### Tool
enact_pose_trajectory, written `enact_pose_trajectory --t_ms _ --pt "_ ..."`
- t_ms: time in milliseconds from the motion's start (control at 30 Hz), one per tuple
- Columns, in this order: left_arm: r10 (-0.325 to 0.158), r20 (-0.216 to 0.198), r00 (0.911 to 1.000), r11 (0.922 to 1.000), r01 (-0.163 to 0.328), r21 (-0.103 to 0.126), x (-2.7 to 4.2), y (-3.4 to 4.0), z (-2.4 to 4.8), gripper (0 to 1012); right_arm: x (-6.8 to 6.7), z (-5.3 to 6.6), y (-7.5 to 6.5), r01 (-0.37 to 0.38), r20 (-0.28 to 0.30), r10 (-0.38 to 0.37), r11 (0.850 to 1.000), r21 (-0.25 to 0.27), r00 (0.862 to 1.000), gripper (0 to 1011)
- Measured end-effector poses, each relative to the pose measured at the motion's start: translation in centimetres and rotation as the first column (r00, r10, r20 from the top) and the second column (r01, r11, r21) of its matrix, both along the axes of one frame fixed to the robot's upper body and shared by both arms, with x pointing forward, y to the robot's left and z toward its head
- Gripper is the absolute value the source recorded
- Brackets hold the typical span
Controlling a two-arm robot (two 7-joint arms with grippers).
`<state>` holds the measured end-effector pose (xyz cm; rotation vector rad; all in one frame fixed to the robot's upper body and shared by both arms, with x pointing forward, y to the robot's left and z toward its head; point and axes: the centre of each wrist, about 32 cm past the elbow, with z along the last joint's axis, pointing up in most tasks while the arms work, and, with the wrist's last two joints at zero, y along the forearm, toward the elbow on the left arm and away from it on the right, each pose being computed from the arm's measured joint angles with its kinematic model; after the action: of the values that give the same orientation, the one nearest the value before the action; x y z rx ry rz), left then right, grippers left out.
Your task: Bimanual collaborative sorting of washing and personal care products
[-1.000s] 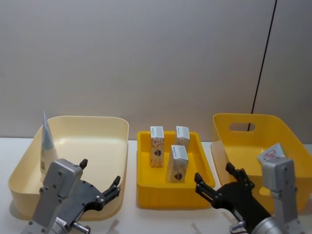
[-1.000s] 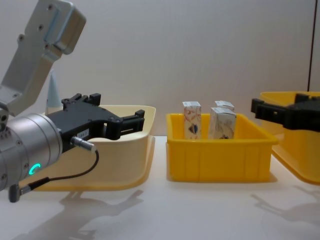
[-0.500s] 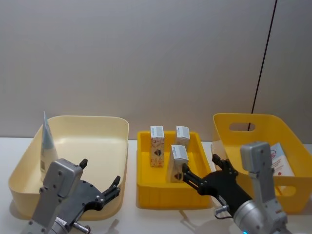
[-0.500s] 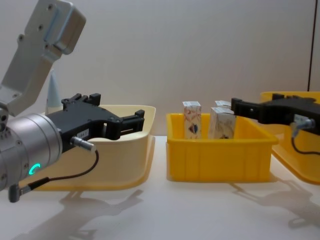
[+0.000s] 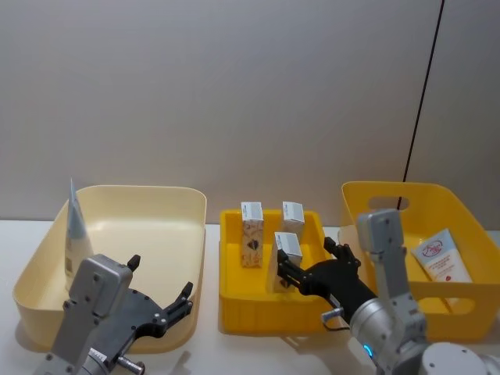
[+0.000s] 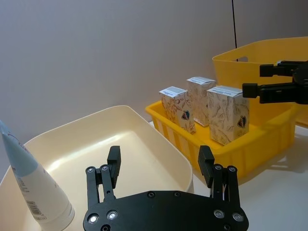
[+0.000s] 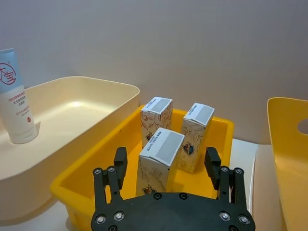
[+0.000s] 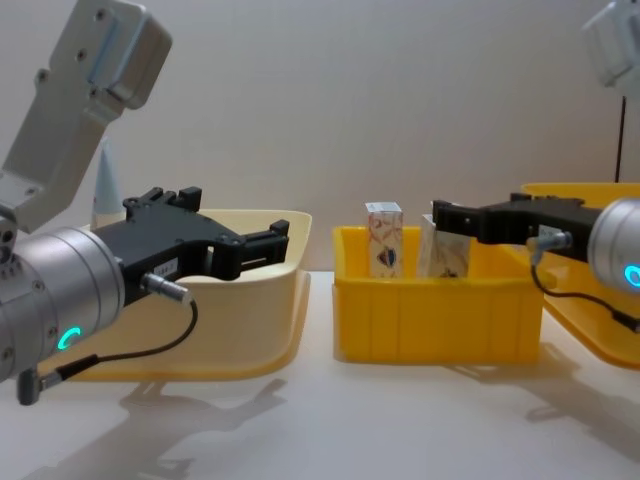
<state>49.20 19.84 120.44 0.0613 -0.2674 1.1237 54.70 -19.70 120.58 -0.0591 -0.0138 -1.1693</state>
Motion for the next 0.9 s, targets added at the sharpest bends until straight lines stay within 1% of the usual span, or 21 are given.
enact_pose_trajectory --t_ms 300,533,900 --pt "0.000 0.000 1.0000 1.0000 0.000 0.000 0.00 0.00 0.00 1003 1.6 -0.2 0.9 0.025 -0.034 -0.025 1.000 -0.011 0.999 1001" --pt "0.000 0.000 1.0000 1.0000 0.000 0.000 0.00 0.00 0.00 1003 2.4 -0.6 1.8 0.038 -0.064 -0.039 0.999 -0.024 0.997 1001" --pt "0.000 0.000 1.0000 1.0000 0.000 0.000 0.00 0.00 0.00 1003 3.3 -1.2 3.1 0.031 -0.092 -0.033 0.999 -0.031 0.995 1001"
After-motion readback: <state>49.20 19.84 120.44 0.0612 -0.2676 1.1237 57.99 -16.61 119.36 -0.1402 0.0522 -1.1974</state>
